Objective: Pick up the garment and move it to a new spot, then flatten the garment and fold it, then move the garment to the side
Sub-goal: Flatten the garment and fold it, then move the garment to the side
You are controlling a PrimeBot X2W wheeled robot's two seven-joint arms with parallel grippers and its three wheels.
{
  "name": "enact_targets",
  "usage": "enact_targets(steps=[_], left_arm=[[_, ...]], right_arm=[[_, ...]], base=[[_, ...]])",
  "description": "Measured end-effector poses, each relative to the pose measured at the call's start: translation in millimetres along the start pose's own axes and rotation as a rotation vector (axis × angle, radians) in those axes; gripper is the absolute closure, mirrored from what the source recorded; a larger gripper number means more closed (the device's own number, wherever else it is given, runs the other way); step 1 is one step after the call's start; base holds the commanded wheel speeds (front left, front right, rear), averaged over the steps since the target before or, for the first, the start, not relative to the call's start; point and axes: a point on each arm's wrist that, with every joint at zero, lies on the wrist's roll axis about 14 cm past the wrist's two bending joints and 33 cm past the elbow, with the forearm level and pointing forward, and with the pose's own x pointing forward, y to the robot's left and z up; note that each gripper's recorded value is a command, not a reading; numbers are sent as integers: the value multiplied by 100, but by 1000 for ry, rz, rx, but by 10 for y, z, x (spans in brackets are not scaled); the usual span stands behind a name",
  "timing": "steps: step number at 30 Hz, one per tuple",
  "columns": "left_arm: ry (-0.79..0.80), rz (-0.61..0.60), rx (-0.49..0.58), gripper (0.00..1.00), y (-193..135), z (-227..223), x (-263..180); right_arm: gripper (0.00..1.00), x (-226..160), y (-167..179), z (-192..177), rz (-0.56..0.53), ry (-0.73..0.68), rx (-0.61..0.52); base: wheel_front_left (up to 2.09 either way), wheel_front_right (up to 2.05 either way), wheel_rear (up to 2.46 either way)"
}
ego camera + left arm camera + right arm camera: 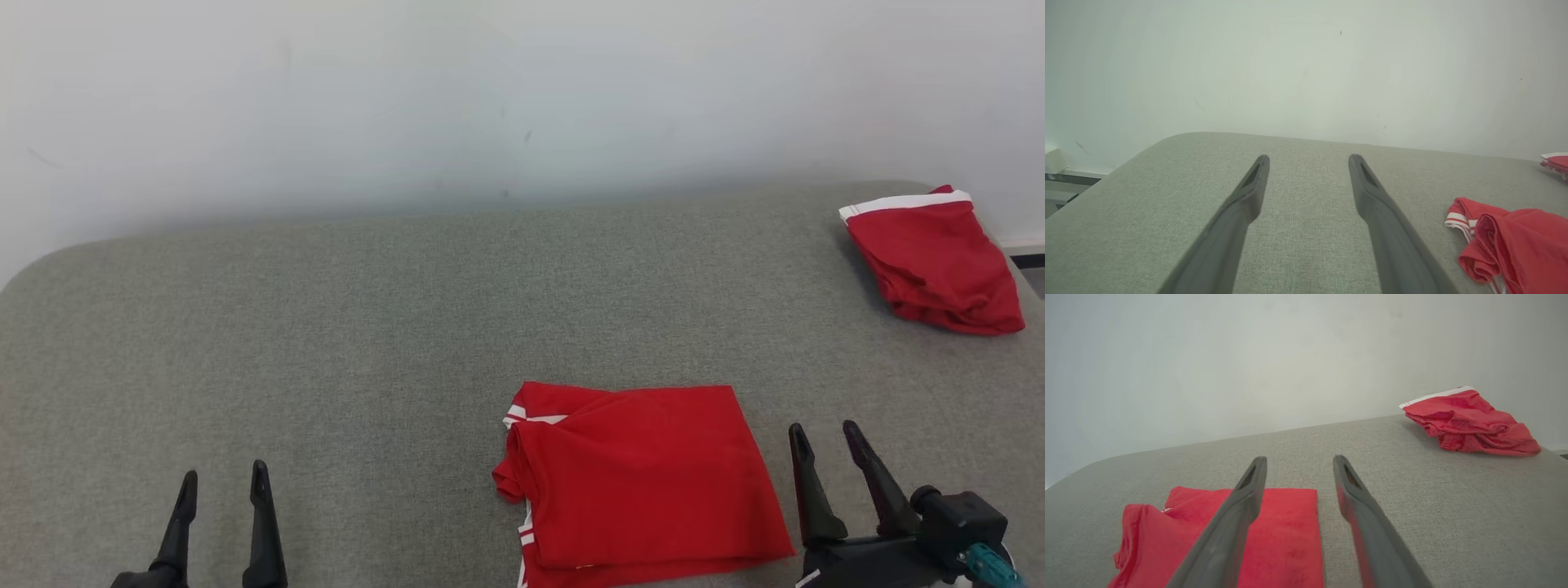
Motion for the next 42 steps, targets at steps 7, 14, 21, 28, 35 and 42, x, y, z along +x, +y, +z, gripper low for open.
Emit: enact_targets(steps=[7,14,21,28,35,42], left_arm=[[-5,-12,32,0,-17,30,-99],[7,-39,57,0,16,22,-255],[19,-71,51,0,-19,4,-375],[18,-77,44,0,-13,14,-395],[17,-76,46,0,-3,19,-392],[22,-64,49,0,14,4,-384]], right_arm=[[0,-186,-58,-7,-31,-3,-30],[0,-228,-81,51,-36,-6,-53],[0,-242,-96,104,-38,-7,-63],[0,-247,-79,95,-36,0,-62],[0,-258,-79,67,-39,9,-57],[0,-198,-24,81,-16,4,-50]], base=[[0,0,0],[0,0,0],[0,0,0],[0,0,0],[0,0,0],[0,0,0]])
